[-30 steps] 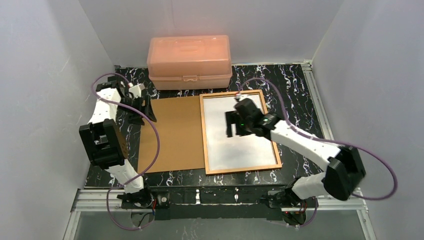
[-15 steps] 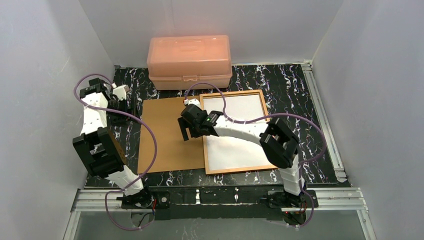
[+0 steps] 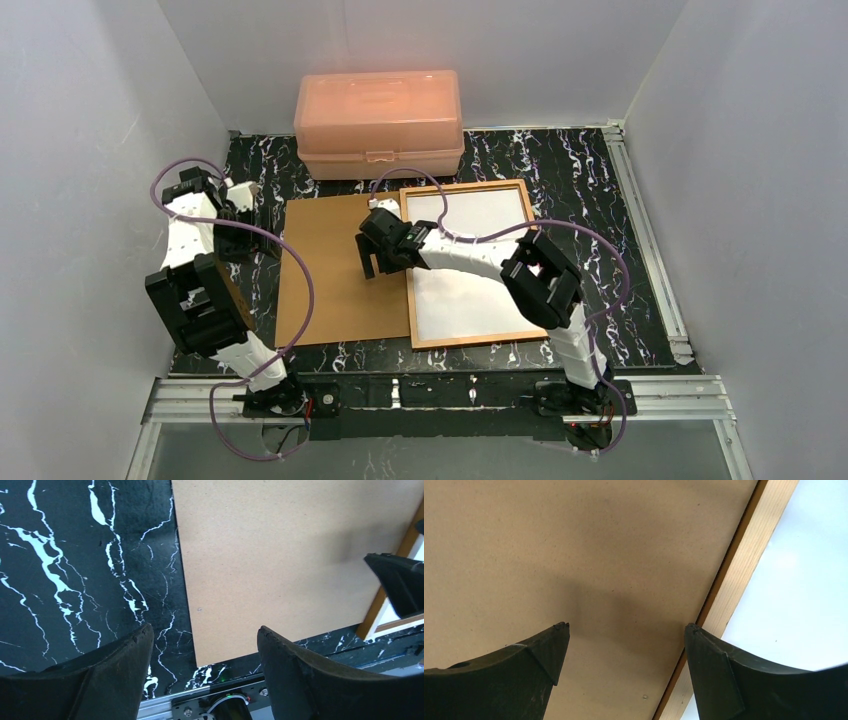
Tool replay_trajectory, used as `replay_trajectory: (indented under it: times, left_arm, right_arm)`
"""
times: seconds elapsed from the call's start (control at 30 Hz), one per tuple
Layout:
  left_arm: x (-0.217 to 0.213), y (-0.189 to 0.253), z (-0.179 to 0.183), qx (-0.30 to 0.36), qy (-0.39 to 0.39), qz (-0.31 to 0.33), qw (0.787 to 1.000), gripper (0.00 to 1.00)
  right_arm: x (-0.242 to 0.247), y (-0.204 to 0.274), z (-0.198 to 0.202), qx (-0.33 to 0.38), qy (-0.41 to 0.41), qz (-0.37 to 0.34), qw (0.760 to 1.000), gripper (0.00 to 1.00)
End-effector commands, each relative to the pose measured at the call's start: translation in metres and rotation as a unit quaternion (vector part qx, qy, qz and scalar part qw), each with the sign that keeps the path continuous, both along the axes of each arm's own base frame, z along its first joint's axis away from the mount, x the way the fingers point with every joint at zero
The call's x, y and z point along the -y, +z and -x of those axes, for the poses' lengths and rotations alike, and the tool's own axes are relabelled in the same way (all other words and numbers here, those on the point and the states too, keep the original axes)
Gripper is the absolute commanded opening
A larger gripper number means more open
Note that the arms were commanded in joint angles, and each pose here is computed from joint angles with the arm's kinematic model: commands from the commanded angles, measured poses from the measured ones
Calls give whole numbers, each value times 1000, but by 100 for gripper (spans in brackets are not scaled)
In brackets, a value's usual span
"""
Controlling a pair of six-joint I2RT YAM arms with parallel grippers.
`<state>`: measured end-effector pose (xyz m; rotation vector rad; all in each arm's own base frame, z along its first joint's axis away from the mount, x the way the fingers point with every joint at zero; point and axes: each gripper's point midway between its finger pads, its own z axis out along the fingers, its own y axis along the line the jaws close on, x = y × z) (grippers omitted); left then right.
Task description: Put the photo into the frame
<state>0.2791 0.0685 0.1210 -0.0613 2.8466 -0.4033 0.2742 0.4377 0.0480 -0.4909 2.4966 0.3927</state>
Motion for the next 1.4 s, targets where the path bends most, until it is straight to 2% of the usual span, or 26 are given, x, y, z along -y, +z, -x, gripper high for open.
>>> replay_trajectory:
  times: [0.0, 0.23, 0.37, 0.53, 0.67, 1.07, 1.37]
  left_arm:
    - [-12, -5, 3, -2, -4, -25, 1000, 74]
    - [-24, -14, -2, -1, -2, -47, 999, 74]
    - [-29, -24, -6, -3, -1, -56, 998, 73]
    - [-55, -53, -17, -13, -3, -113, 993, 65]
    - [-66, -71, -21, -27, -3, -134, 991, 60]
    - [-32, -107, -24, -61, -47, -134, 988, 46]
    - [-23, -128, -24, -84, -57, -132, 986, 38]
  right_arm:
    - [9, 5, -26, 11, -40, -9, 999, 93]
    - [29, 0, -40, 5, -65, -9, 998, 94]
    - [21, -4, -35, -10, -55, -31, 998, 94]
    - [6, -16, -23, -51, -46, -60, 996, 94]
    - [5, -18, -22, -57, -54, -63, 995, 95]
    - [-3, -31, -11, -90, -65, -70, 991, 97]
    - [-8, -18, -10, -96, -75, -89, 989, 97]
